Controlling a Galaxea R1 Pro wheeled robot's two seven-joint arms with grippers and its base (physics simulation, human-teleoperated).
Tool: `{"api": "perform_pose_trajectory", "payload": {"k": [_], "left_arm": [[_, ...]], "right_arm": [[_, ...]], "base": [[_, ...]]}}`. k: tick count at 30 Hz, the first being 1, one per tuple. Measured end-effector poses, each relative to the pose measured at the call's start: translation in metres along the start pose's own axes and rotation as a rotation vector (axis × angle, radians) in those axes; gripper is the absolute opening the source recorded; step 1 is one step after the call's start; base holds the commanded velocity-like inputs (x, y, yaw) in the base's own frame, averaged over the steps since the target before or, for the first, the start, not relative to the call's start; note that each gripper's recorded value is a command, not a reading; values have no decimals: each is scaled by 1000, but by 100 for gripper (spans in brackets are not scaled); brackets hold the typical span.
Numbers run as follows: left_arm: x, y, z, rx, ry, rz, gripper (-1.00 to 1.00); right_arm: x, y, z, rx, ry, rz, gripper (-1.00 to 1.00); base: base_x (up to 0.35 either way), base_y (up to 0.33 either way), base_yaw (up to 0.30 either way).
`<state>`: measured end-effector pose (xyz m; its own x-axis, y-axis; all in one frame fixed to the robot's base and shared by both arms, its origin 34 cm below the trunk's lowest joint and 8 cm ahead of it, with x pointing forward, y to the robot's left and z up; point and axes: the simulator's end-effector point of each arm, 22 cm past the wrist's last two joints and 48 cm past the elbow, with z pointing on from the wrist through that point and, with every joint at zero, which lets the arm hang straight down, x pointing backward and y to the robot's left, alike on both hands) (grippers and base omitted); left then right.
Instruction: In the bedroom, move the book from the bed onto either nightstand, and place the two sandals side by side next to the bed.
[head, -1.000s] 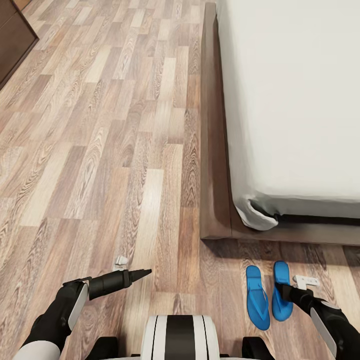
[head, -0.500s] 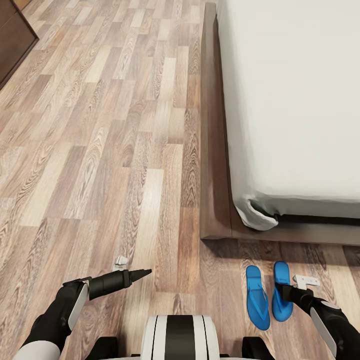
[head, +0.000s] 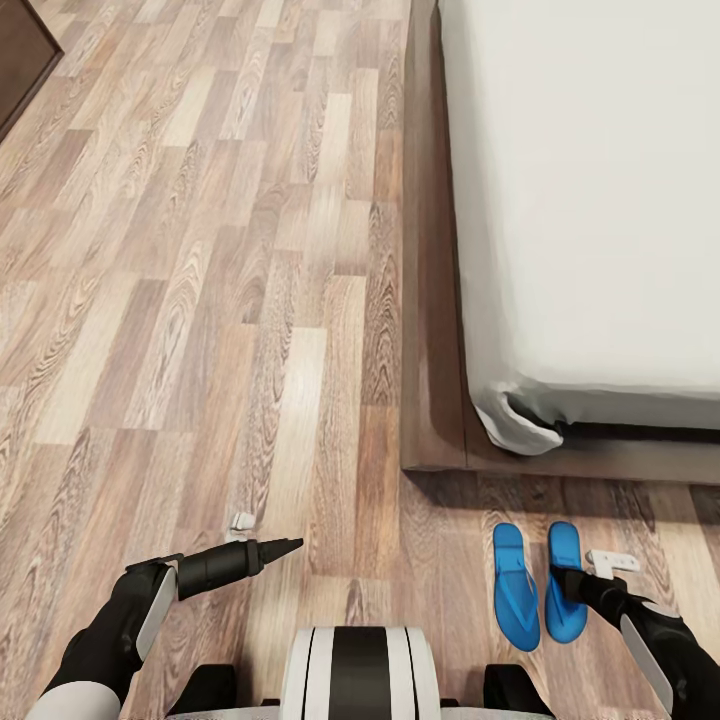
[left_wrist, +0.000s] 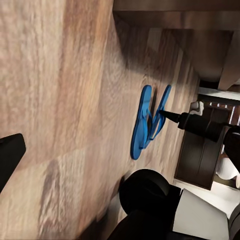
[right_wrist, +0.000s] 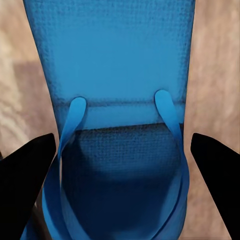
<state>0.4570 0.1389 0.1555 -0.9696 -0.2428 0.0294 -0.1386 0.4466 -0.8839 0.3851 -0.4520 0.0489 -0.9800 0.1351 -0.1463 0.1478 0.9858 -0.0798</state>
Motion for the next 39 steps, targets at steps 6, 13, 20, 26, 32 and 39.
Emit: {"api": "perform_pose_trajectory", "payload": {"k": [6,13,20,26,32,39], "left_arm": [[0,0,0,0,0,0,100],[8,10,3,-6,11,-21,100],[8,9,3,-5,11,-21,100],[12,14,4,-8,16,-32,100],[11,14,4,-9,15,-32,100],[11,14,4,-8,15,-31,100]], "right_arm": [[1,0,0,1,1,0,-100],[2,1,5,2,6,-20,-100],[2,1,5,2,6,-20,-100],[2,3,7,1,18,-24,-100],[2,3,7,0,19,-24,-100],[2,3,7,0,19,-24,-100]], "base": [[0,0,0],[0,0,0],[0,0,0],[0,0,0],[0,0,0],[0,0,0]]}}
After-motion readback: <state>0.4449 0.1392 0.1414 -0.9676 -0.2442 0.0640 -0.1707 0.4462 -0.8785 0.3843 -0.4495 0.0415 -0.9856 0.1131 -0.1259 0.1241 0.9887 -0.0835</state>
